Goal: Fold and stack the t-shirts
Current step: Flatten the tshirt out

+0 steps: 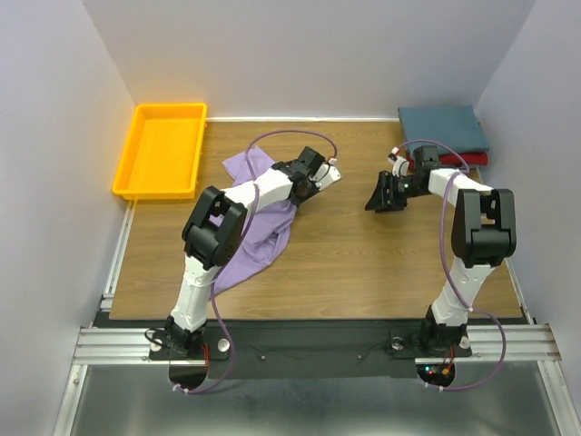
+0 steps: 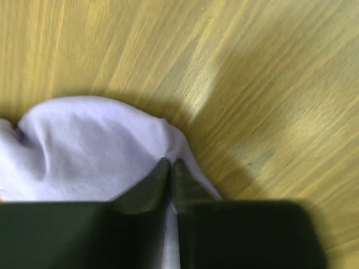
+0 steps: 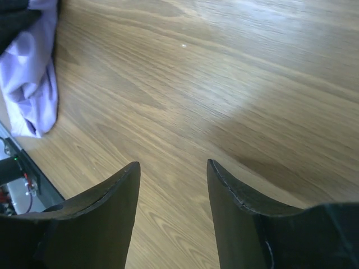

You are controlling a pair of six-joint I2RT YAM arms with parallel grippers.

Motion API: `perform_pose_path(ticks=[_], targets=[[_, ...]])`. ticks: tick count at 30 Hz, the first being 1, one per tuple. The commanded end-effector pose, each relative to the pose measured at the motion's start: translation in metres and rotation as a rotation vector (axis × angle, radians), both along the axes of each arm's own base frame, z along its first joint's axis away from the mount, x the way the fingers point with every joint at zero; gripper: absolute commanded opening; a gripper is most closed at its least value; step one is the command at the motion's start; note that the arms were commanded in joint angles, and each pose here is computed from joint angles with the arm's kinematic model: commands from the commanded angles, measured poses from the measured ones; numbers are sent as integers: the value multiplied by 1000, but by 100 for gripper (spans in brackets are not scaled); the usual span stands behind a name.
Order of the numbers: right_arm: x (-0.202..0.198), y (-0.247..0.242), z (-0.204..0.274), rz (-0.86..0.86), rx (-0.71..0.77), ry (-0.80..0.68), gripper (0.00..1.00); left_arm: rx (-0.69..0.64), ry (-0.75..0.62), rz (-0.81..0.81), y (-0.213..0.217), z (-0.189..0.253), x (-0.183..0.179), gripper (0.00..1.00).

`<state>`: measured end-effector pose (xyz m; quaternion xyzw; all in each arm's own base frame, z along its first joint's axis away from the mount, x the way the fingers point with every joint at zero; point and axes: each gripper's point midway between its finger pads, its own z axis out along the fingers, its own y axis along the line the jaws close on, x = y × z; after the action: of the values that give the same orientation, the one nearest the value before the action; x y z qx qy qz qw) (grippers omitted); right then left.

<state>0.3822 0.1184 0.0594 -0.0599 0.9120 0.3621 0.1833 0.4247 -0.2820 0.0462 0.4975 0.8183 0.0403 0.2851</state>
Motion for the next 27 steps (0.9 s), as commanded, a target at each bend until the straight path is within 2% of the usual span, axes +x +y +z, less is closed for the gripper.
perform_pose_path(ticks=[1,4,5,6,7,9,10,11,13,14,15,18,19,20,22,23,27], targets=[[7,-7,21,5,-19,-102,56,-76,-29,3,-15,42,5,0],[5,-6,25,8,-13,-107,55,-311,-6,-134,-51,108,-25,0],[5,-7,25,6,-13,-107,55,-403,-35,-182,-56,151,-38,0],[5,-6,27,9,-14,-112,55,-473,-47,-218,-61,174,-47,0],[6,-6,28,7,-13,-113,55,-569,-49,-276,-61,207,-71,0],[7,-5,31,7,-6,-119,54,-671,-88,-316,-46,239,-93,0],[8,-4,33,9,-2,-122,54,-669,-67,-286,-39,226,-88,0],[8,-4,35,11,2,-125,54,-708,-112,-266,-24,246,-92,0],[10,-3,37,12,8,-130,54,-686,-92,-170,11,220,-83,0],[11,-2,38,15,14,-131,54,-678,-119,-84,43,216,-67,0],[11,-1,38,16,20,-127,54,-644,-100,-11,65,193,-60,0],[13,1,35,21,34,-117,54,-571,-80,117,108,151,-40,0],[14,1,35,19,38,-113,54,-529,-50,183,118,125,-34,0],[15,2,34,21,40,-110,54,-528,-58,201,122,123,-31,0],[15,2,31,19,43,-98,53,-516,-5,271,127,95,-20,0],[14,2,30,17,43,-96,53,-512,44,287,125,76,-16,3],[9,2,34,22,41,-101,53,-589,111,287,103,67,1,4]])
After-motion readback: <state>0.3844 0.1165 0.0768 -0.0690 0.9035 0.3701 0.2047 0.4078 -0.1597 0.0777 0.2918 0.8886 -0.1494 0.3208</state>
